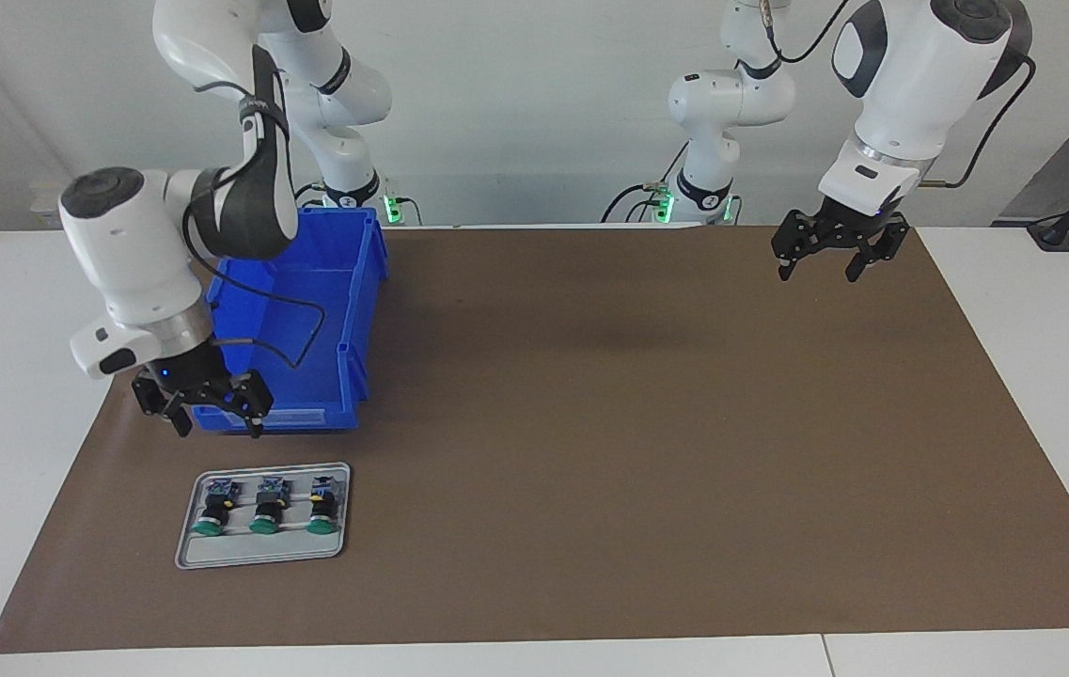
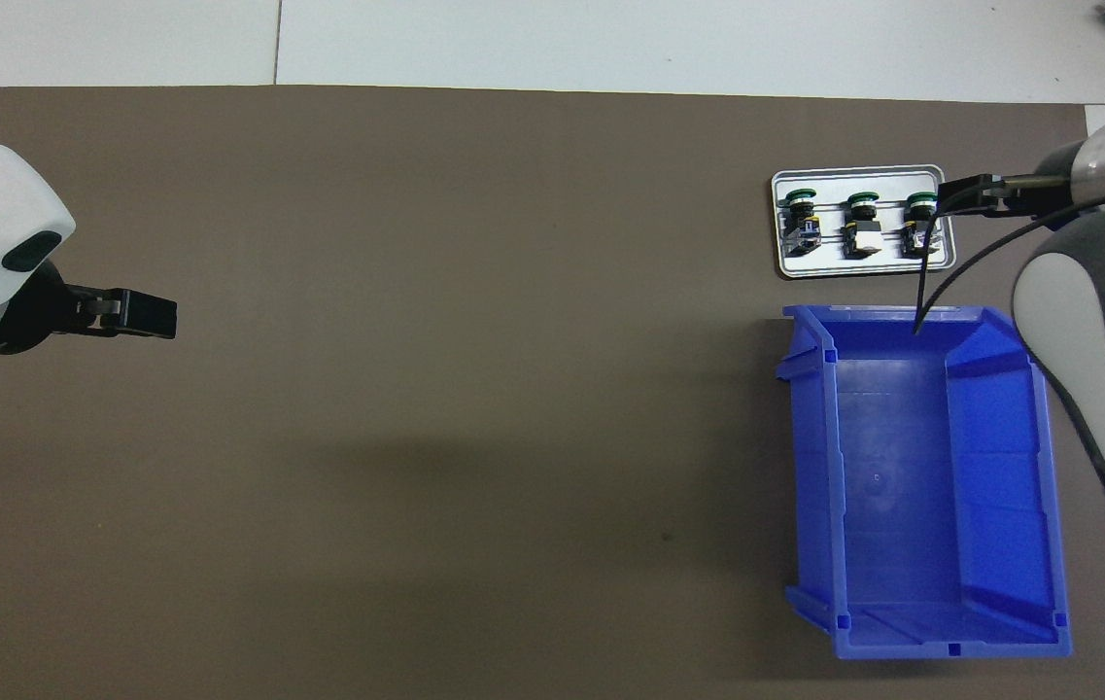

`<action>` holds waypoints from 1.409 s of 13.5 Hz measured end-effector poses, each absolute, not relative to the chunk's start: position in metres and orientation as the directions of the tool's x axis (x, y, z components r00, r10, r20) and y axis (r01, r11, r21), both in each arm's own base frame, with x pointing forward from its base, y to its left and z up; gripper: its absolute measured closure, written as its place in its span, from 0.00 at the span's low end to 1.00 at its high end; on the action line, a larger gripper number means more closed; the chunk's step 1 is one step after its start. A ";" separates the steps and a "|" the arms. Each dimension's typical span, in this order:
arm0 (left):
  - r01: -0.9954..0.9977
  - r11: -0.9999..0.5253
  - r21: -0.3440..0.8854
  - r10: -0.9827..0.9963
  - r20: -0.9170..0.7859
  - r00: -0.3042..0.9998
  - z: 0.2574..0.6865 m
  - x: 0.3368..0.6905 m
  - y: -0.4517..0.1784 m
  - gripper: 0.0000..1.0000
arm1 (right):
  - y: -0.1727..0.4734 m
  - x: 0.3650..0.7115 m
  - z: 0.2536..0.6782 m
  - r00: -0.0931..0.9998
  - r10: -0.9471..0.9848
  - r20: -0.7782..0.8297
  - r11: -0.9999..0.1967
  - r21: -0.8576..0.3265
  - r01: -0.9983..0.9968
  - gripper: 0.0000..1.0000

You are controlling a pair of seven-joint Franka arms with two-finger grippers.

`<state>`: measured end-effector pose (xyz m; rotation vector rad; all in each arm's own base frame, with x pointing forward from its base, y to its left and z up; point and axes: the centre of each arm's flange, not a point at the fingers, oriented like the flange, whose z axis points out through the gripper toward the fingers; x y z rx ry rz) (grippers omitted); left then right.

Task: Place and press button with both arms
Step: 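Reach the right gripper to the metal tray and grasp a button part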

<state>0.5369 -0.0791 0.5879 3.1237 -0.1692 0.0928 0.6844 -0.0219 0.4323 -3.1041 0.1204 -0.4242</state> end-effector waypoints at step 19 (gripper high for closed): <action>-0.108 -0.994 0.009 -0.108 0.060 0.992 0.588 0.537 -0.079 0.00 | -0.018 0.701 0.287 0.961 -0.083 0.264 -0.997 -0.018 -0.081 0.40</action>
